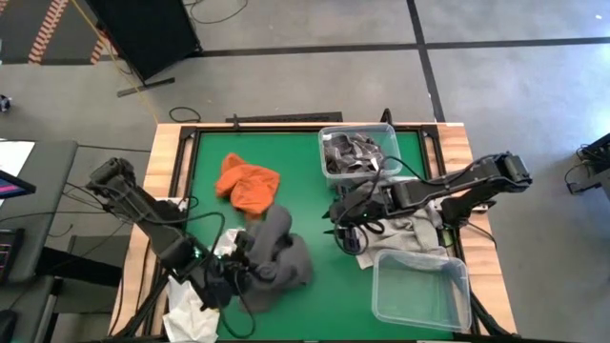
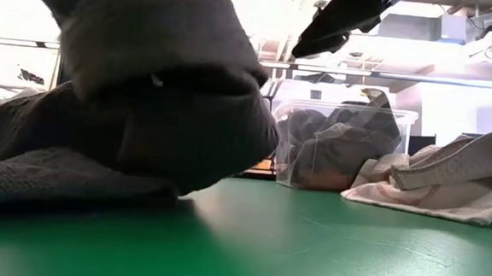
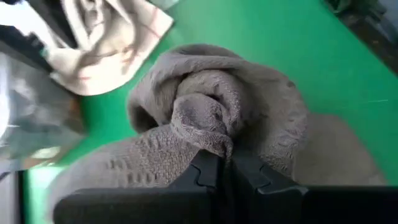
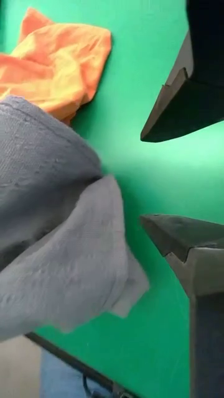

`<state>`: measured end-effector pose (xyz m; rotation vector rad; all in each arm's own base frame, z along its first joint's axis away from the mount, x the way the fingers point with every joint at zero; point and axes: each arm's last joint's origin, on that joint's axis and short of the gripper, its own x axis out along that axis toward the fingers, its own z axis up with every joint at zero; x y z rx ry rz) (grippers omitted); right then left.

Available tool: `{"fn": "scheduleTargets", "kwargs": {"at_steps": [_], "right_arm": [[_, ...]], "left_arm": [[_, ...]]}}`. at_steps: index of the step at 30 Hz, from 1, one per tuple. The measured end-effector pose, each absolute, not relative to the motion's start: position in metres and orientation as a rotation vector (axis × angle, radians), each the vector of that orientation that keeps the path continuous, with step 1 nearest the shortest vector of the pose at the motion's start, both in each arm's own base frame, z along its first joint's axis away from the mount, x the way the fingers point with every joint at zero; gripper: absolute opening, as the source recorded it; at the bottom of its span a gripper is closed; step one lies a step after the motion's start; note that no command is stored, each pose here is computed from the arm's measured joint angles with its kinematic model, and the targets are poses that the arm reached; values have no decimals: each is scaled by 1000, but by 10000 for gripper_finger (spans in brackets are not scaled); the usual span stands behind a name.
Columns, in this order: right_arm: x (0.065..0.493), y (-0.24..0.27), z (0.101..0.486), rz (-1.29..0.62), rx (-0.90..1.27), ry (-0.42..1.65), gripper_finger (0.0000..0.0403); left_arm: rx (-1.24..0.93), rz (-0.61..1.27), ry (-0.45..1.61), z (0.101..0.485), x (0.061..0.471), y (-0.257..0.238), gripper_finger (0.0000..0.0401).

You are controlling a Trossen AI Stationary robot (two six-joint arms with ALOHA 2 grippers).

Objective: Sort towels by color in basket
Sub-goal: Put the dark gray towel into the top transparent bin

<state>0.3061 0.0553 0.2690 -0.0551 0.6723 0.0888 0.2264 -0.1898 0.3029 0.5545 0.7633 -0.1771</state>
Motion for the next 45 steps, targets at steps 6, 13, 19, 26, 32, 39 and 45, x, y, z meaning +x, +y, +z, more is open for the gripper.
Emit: {"fn": "scheduleTargets", "kwargs": {"at_steps": [6, 13, 19, 26, 32, 39, 45], "right_arm": [[307, 68, 272, 143, -62, 624, 230], [307, 88, 279, 247, -70, 536, 230], [309, 98, 275, 278, -89, 525, 233], [325, 92, 260, 246, -87, 531, 240], [332, 90, 245, 235, -93, 580, 240], [335, 88, 243, 227, -87, 584, 240], [336, 88, 243, 228, -85, 572, 240]], "left_arm": [[468, -221, 784, 279, 222, -196, 11], [386, -269, 856, 247, 217, -193, 12], [328, -324, 858, 234, 216, -195, 16], [326, -339, 850, 219, 214, -194, 84], [292, -371, 832, 218, 214, -196, 196], [228, -379, 823, 212, 214, -197, 296], [200, -403, 798, 189, 208, -192, 316]]}}
